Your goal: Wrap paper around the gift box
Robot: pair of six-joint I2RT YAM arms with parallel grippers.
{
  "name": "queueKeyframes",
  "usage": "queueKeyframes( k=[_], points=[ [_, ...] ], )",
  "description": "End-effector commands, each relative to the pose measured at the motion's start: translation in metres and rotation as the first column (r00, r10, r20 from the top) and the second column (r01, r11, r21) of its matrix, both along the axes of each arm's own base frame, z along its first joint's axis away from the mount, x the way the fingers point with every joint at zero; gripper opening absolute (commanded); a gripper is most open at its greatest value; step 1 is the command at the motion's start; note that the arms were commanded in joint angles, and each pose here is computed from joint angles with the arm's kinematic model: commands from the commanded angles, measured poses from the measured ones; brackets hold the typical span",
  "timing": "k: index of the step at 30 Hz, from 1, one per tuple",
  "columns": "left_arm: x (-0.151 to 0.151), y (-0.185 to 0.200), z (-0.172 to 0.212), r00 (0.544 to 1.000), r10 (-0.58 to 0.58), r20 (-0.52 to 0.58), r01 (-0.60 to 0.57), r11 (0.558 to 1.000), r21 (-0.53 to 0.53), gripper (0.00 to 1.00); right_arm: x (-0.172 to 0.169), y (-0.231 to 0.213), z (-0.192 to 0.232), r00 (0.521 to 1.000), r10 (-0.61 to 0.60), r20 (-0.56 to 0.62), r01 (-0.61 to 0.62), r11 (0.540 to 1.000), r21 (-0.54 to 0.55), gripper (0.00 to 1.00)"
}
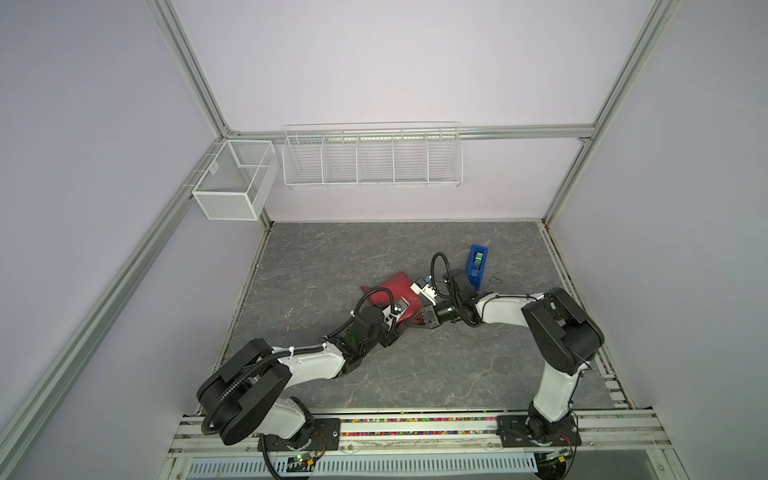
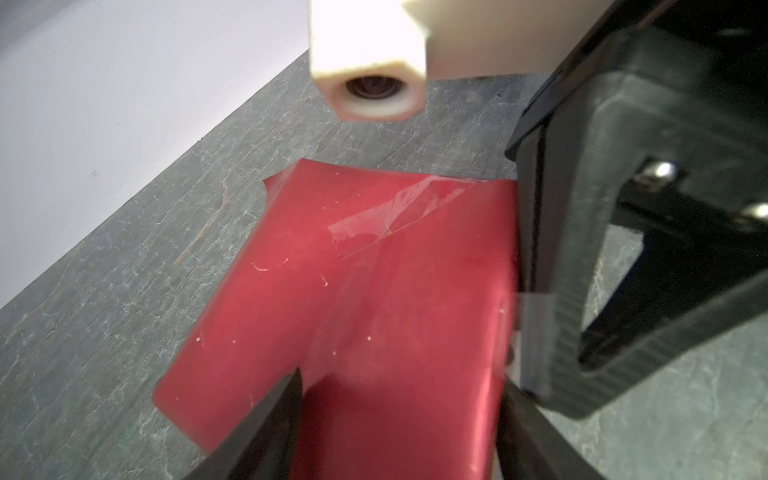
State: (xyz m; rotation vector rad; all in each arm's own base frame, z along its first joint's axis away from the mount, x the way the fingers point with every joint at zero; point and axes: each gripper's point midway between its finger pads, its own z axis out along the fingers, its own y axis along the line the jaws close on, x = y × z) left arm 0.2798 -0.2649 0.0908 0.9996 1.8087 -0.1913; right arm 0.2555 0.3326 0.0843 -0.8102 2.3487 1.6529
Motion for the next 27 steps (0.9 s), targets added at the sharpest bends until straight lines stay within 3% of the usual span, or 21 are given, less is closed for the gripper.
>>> queueKeyframes(
  k=[1,27],
  points=[
    [0.003,-0.001,-0.005,1.000,0.018,-0.026,-0.017,1.000,0.016,0.71,0.003,0.000,0.003,1.000,0.020,0.006,-0.020,1.000,0.022,0.07],
    [0.002,-0.002,-0.006,0.999,0.015,-0.032,-0.014,1.000,0.019,0.71,0.019,0.003,-0.006,0.998,-0.051,-0.042,0.050,0.999,-0.022,0.07]
  ],
)
